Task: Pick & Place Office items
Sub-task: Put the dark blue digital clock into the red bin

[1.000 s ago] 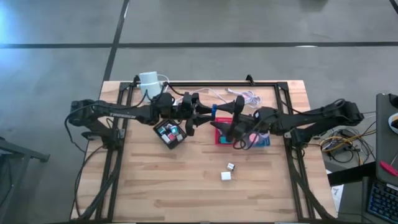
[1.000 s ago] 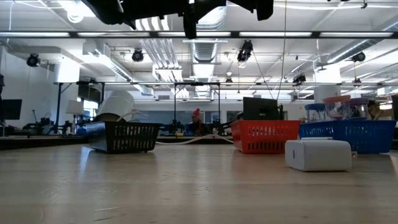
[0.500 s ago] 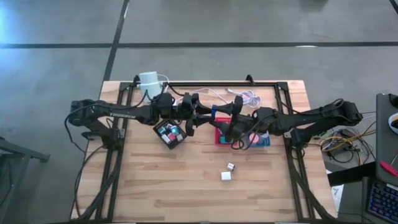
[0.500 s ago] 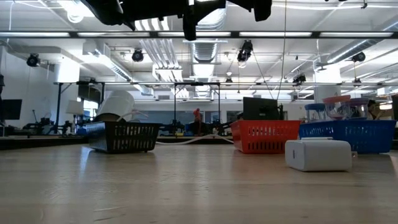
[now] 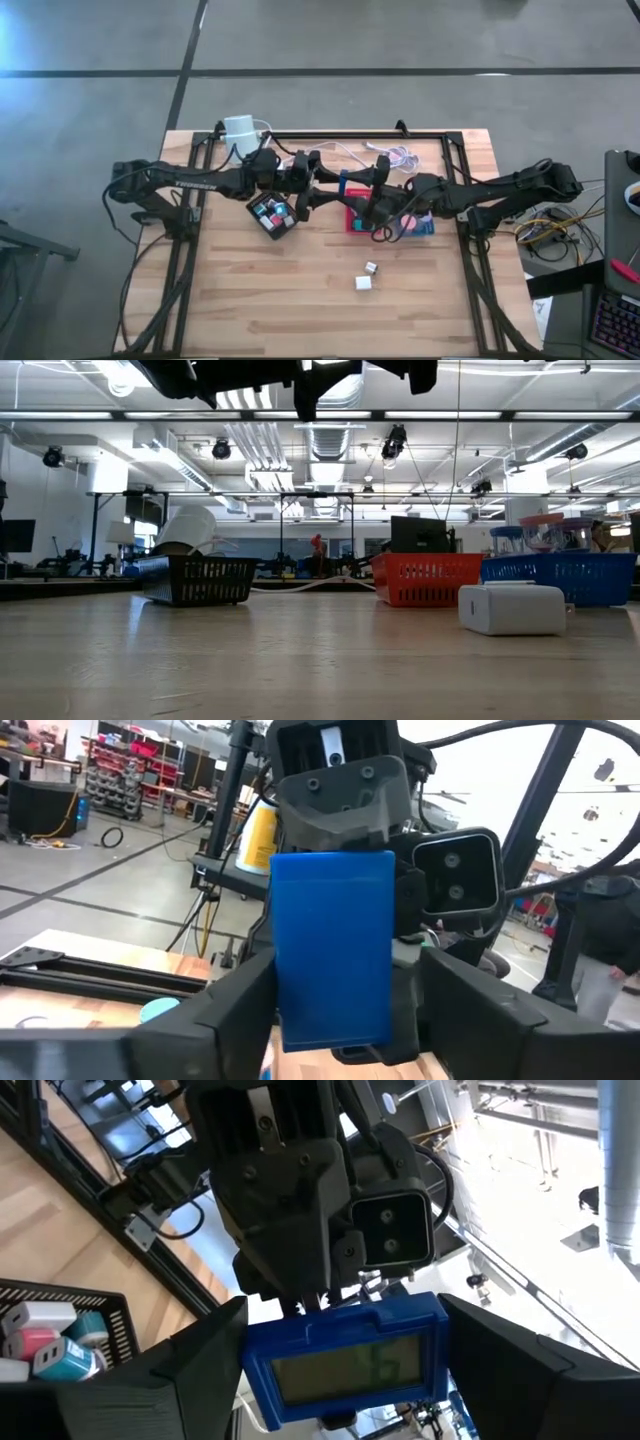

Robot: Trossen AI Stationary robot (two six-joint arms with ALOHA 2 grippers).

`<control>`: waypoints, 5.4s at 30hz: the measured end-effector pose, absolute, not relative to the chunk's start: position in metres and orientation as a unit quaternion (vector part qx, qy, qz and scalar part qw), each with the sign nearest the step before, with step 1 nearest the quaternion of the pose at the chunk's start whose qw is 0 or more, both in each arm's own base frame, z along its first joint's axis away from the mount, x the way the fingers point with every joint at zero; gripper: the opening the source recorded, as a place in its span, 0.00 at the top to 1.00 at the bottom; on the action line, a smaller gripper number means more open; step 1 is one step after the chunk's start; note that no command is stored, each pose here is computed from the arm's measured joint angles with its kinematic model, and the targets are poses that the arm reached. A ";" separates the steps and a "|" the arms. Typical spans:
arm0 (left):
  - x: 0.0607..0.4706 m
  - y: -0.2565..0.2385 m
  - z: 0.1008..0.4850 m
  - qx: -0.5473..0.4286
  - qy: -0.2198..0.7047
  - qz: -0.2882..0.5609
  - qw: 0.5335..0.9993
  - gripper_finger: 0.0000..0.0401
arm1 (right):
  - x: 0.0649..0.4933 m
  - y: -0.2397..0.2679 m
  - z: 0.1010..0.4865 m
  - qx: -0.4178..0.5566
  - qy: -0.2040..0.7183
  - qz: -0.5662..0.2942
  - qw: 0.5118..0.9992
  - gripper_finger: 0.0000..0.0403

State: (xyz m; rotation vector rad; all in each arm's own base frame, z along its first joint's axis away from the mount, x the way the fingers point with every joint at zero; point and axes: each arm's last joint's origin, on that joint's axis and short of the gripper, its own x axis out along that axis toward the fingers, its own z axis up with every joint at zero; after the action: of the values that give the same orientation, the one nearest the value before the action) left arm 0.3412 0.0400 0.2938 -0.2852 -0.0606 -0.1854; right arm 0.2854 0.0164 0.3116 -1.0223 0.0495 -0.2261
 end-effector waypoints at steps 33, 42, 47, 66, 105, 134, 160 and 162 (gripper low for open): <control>0.174 0.026 0.296 0.070 0.053 -0.018 0.996 0.73 | 0.205 0.011 0.344 -0.263 0.029 0.002 0.964 0.27; 0.135 0.021 0.253 0.079 0.004 -0.003 0.997 0.98 | 0.179 0.005 0.339 -0.152 0.031 0.054 0.986 0.27; 0.124 0.019 0.232 0.083 -0.006 -0.003 0.996 0.96 | 0.162 0.002 0.332 -0.115 0.017 0.068 0.991 0.27; 0.116 0.018 0.213 0.063 -0.009 -0.003 0.998 0.96 | 0.102 0.003 0.251 -0.062 -0.097 0.060 0.992 0.27; 0.114 0.019 0.222 0.128 -0.096 0.044 0.986 0.97 | 0.115 -0.006 0.250 -0.040 -0.026 -0.067 0.997 0.27; 0.115 0.020 0.219 0.133 -0.077 0.045 0.987 0.97 | 0.223 -0.022 0.271 0.005 0.261 -0.118 0.958 0.27; 0.115 0.020 0.219 0.129 -0.078 0.045 0.988 0.96 | 0.267 -0.037 0.216 0.032 0.426 -0.145 0.893 0.27; 0.115 0.019 0.219 0.129 -0.078 0.045 0.988 0.97 | 0.269 -0.037 0.212 0.036 0.432 -0.147 0.889 0.27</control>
State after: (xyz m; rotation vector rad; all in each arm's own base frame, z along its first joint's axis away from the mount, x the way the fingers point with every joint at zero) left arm 0.1147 0.0195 0.2187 0.2589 -0.1559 0.0897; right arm 0.2694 -0.0373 0.2118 0.0748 0.8981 -0.3055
